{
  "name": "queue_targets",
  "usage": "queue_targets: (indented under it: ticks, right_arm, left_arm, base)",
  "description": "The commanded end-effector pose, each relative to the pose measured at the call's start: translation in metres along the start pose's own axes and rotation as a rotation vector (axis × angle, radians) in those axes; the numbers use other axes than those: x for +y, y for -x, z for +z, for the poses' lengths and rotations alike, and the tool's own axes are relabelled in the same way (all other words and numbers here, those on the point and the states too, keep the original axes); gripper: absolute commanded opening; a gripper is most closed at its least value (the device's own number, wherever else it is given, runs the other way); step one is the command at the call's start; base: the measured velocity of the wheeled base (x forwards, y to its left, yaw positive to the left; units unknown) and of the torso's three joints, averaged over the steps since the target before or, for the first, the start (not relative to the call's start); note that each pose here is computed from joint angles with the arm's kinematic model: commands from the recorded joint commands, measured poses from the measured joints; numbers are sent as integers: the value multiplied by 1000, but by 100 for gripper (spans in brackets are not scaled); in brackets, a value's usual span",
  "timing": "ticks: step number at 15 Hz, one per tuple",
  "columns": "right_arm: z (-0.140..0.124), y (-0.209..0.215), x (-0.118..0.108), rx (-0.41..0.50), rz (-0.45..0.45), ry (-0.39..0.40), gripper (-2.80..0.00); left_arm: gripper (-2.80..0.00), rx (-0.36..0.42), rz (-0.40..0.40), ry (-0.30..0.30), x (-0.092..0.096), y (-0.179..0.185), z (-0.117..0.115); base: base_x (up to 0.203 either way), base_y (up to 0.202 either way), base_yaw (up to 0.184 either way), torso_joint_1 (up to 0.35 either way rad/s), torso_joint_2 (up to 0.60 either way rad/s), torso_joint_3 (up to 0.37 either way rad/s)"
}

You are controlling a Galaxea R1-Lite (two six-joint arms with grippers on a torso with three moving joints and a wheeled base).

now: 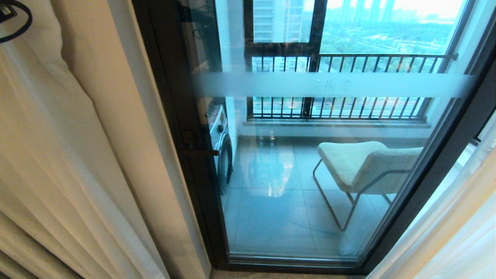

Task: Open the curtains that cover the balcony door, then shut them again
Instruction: Close the inner curtains on both sides

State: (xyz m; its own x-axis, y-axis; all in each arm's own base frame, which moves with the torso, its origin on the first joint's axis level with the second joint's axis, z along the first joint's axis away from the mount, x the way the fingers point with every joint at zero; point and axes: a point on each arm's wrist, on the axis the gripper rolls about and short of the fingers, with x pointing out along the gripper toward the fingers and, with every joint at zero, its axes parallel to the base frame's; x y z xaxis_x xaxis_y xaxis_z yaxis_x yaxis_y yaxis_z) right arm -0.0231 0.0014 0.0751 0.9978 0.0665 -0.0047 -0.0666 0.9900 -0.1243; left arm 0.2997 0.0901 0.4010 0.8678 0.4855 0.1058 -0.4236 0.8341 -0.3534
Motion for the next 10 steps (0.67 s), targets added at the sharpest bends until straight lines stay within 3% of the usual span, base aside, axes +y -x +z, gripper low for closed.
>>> queue_targets:
  ticks: [1, 7, 10]
  right_arm:
    - [0, 0, 0, 1, 1, 1, -280]
    - [0, 0, 0, 1, 1, 1, -280]
    - [0, 0, 0, 1, 1, 1, -280]
  left_arm:
    - [-280, -16, -26, 9, -5, 14, 6]
    - [-280, 1, -73, 13, -12, 36, 3]
    - [-280, 31, -149, 14, -16, 52, 3]
  base:
    - [0, 0, 0, 0, 0, 0]
    - [0, 0, 0, 0, 0, 0]
    - [0, 0, 0, 0, 0, 0]
